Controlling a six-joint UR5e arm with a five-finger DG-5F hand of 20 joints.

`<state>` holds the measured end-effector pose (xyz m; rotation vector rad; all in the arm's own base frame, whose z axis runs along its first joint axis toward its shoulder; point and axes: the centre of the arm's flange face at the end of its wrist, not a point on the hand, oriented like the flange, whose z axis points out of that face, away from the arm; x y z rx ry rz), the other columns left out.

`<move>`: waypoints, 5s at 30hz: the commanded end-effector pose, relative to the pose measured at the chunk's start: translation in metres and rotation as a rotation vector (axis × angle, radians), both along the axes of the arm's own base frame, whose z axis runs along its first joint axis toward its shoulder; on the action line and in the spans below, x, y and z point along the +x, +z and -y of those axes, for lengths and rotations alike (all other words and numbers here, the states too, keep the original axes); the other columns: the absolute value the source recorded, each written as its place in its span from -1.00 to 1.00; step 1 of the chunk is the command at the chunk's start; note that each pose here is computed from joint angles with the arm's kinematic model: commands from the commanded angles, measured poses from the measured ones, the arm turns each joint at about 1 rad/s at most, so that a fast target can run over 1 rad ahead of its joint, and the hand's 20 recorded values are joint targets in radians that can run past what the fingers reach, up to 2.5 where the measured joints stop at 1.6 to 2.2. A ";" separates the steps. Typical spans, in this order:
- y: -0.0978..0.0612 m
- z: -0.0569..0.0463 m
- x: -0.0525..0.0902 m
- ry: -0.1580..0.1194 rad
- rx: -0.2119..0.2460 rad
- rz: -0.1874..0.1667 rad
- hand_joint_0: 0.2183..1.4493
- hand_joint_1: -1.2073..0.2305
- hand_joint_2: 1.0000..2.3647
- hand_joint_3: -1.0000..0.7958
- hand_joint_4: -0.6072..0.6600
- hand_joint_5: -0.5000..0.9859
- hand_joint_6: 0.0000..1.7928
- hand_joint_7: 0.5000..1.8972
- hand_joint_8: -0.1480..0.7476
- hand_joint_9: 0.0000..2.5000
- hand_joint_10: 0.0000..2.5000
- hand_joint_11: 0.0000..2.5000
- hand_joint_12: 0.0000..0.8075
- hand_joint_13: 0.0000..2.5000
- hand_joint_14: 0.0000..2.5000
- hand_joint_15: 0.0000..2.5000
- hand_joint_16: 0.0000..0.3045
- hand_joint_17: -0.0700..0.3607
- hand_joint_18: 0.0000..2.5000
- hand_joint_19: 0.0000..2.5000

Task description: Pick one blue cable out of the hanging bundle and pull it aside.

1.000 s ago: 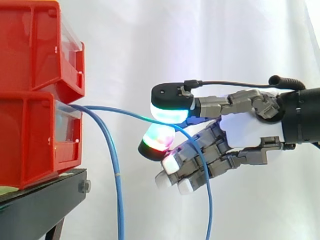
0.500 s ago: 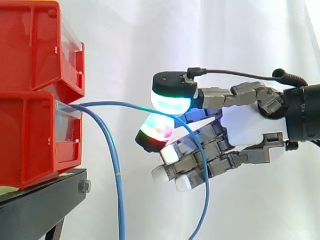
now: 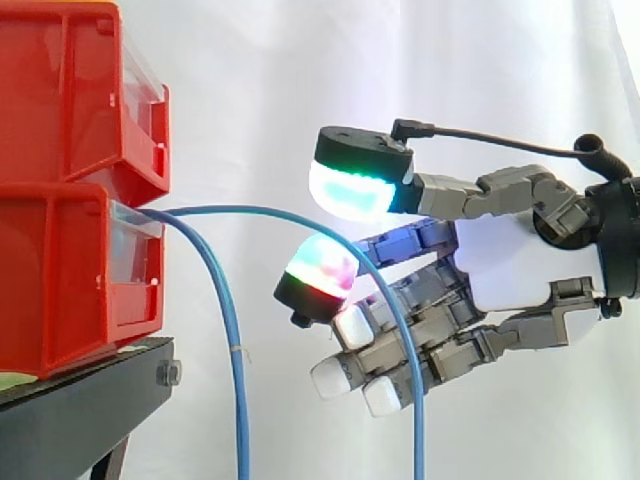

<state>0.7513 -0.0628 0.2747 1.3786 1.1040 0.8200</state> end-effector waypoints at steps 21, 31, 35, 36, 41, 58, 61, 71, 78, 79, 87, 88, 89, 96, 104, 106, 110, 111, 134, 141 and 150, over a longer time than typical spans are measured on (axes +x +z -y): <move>0.002 -0.008 0.010 0.003 0.075 0.109 -0.51 -0.37 -1.00 -0.44 0.14 -0.50 -0.01 -0.26 0.02 -0.17 -0.99 -0.56 -0.12 -0.43 -0.98 -0.61 -0.68 -0.17 -0.51 -0.53; 0.003 -0.011 0.009 0.002 0.128 0.118 -0.32 -0.55 -0.97 -0.20 0.04 -0.49 0.03 -0.13 -0.07 -0.18 -0.99 -0.55 -0.18 -0.43 -0.99 -0.61 -0.72 -0.24 -0.49 -0.54; 0.001 -0.011 0.009 0.002 0.127 0.117 -0.34 -0.47 -0.97 -0.16 0.03 -0.49 0.04 -0.15 -0.07 -0.17 -0.99 -0.55 -0.18 -0.42 -0.98 -0.61 -0.72 -0.24 -0.49 -0.53; 0.002 -0.011 0.009 0.002 0.127 0.117 -0.35 -0.46 -0.97 -0.16 0.03 -0.49 0.04 -0.14 -0.07 -0.17 -0.99 -0.55 -0.18 -0.42 -0.99 -0.61 -0.72 -0.24 -0.49 -0.53; 0.002 -0.011 0.009 0.002 0.127 0.115 -0.39 -0.38 -0.98 -0.18 0.06 -0.49 0.04 -0.17 -0.04 -0.16 -0.99 -0.55 -0.17 -0.42 -0.98 -0.60 -0.71 -0.22 -0.50 -0.53; 0.001 -0.011 0.008 0.002 0.126 0.111 -0.48 -0.16 -0.99 -0.05 0.08 -0.45 0.01 -0.21 0.05 -0.10 -0.99 -0.63 -0.03 -0.38 -0.99 -0.62 -0.62 -0.07 -0.44 -0.56; 0.001 -0.010 0.008 0.000 0.126 0.109 -0.48 -0.14 -0.99 -0.04 0.08 -0.45 0.00 -0.21 0.04 -0.09 -0.99 -0.65 -0.03 -0.37 -0.99 -0.63 -0.62 -0.06 -0.44 -0.56; 0.000 -0.011 0.008 0.002 0.125 0.109 -0.47 -0.05 -0.99 -0.02 0.08 -0.44 -0.01 -0.20 0.05 -0.08 -0.99 -0.66 -0.02 -0.38 -0.99 -0.64 -0.61 -0.05 -0.44 -0.57; 0.001 -0.011 0.008 0.002 0.125 0.109 -0.47 -0.24 -0.98 0.02 0.10 -0.44 -0.02 -0.11 0.05 -0.07 -0.99 -0.64 -0.04 -0.37 -0.99 -0.64 -0.63 -0.08 -0.44 -0.58; 0.001 -0.010 0.008 0.000 0.125 0.110 -0.47 -0.25 -0.98 0.02 0.10 -0.44 -0.02 -0.09 0.06 -0.07 -0.99 -0.64 -0.05 -0.37 -0.99 -0.63 -0.63 -0.09 -0.44 -0.58; 0.001 -0.011 0.008 -0.001 0.124 0.110 -0.46 -0.38 -0.98 0.06 0.14 -0.45 0.00 -0.06 0.04 -0.09 -0.99 -0.60 -0.07 -0.39 -0.99 -0.61 -0.65 -0.11 -0.46 -0.56; 0.001 -0.011 0.008 -0.001 0.123 0.107 -0.45 -0.40 -0.97 0.05 0.15 -0.46 0.01 -0.05 0.03 -0.09 -0.99 -0.59 -0.10 -0.39 -0.99 -0.60 -0.66 -0.14 -0.47 -0.54; 0.001 -0.011 0.008 -0.001 0.123 0.107 -0.45 -0.41 -0.97 0.05 0.15 -0.46 0.01 -0.08 0.03 -0.10 -0.99 -0.58 -0.10 -0.40 -0.99 -0.60 -0.67 -0.14 -0.48 -0.54; -0.002 -0.008 0.002 -0.005 0.123 0.063 -0.45 -0.40 -0.97 0.02 0.18 -0.47 0.01 -0.04 -0.01 -0.11 -0.99 -0.57 -0.16 -0.41 -0.98 -0.59 -0.70 -0.20 -0.50 -0.53; -0.005 -0.008 -0.001 -0.007 0.115 0.032 -0.44 -0.39 -0.98 0.13 0.06 -0.44 0.03 -0.06 0.10 -0.07 -0.99 -0.59 -0.05 -0.36 -0.98 -0.57 -0.64 -0.10 -0.43 -0.56; -0.004 -0.009 -0.001 -0.007 0.115 0.033 -0.43 -0.42 -0.98 0.16 0.05 -0.44 0.03 -0.04 0.09 -0.07 -0.99 -0.58 -0.05 -0.35 -0.99 -0.56 -0.65 -0.12 -0.43 -0.55; -0.004 -0.009 -0.001 -0.006 0.113 0.031 -0.41 -0.48 -0.97 0.23 0.06 -0.44 0.03 0.02 0.07 -0.08 -0.99 -0.56 -0.06 -0.34 -0.98 -0.54 -0.66 -0.13 -0.43 -0.55; -0.003 -0.009 -0.001 -0.006 0.113 0.030 -0.40 -0.48 -0.98 0.24 0.04 -0.44 0.03 0.02 0.06 -0.08 -0.99 -0.57 -0.05 -0.34 -0.98 -0.53 -0.66 -0.13 -0.43 -0.55; 0.017 -0.006 -0.023 -0.057 0.035 -0.077 -0.37 -0.50 -0.98 0.27 -0.05 -0.44 0.05 -0.02 0.05 -0.06 -0.99 -0.57 -0.04 -0.32 -0.98 -0.50 -0.66 -0.13 -0.41 -0.56; 0.016 -0.007 -0.022 -0.056 0.005 -0.080 -0.38 -0.49 -0.98 0.27 -0.05 -0.44 0.05 -0.03 0.04 -0.06 -0.99 -0.57 -0.04 -0.32 -0.98 -0.51 -0.66 -0.14 -0.42 -0.55; 0.016 -0.007 -0.022 -0.050 -0.038 -0.097 -0.38 -0.49 -0.98 0.27 -0.04 -0.44 0.05 -0.03 0.05 -0.06 -0.99 -0.57 -0.04 -0.32 -0.98 -0.50 -0.66 -0.14 -0.42 -0.55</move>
